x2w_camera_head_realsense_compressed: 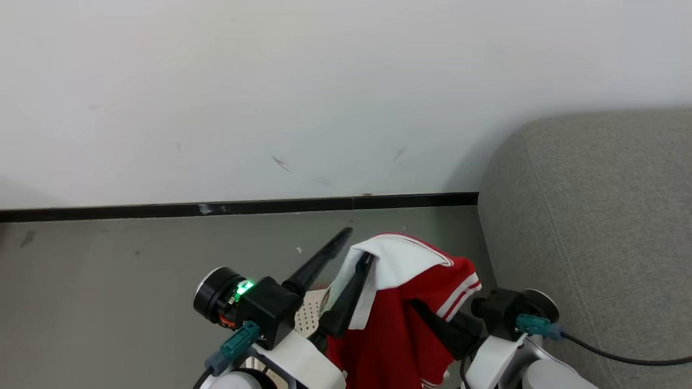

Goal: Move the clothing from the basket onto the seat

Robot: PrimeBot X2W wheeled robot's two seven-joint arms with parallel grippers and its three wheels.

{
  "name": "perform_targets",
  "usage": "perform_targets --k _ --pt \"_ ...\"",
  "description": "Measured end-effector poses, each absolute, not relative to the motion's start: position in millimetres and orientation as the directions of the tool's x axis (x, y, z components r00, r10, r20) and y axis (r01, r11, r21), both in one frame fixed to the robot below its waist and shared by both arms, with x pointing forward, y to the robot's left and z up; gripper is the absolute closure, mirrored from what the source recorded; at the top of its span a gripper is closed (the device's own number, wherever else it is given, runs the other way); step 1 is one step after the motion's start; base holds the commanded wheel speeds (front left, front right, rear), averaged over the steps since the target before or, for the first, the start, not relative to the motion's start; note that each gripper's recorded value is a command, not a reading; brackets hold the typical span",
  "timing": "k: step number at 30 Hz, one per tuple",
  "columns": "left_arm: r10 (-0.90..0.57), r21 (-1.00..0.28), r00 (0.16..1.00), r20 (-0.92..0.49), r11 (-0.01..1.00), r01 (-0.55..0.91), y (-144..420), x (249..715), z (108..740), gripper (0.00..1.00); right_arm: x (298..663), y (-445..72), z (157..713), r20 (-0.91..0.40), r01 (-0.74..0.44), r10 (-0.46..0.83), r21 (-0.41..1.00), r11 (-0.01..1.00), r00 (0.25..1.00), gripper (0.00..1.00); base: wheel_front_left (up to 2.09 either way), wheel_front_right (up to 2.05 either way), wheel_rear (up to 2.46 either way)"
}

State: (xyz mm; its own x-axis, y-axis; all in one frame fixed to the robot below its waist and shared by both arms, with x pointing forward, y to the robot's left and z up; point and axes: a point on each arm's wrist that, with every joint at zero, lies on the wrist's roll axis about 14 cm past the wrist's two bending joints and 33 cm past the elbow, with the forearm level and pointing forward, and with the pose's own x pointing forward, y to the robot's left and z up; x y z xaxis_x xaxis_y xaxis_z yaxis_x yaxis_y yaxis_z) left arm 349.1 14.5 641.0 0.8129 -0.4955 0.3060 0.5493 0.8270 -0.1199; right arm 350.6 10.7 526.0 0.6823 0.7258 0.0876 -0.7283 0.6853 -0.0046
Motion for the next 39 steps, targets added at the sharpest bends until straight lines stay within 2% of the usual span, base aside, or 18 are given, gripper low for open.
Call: perform_targets --k 27,39 --pt "-0.533 -0.13 0.805 0.26 0.806 0.577 0 348 620 0.0 364 -21 540 0.12 -0.666 0.663 -0.016 0.746 0.739 1.0 0.0 0.0 0.0" --pt "-0.576 -0.129 0.773 0.267 0.773 0.621 -16 344 619 0.0 374 -60 558 0.168 -0.576 0.573 -0.034 0.817 0.802 1.0 0.0 0.0 0.0"
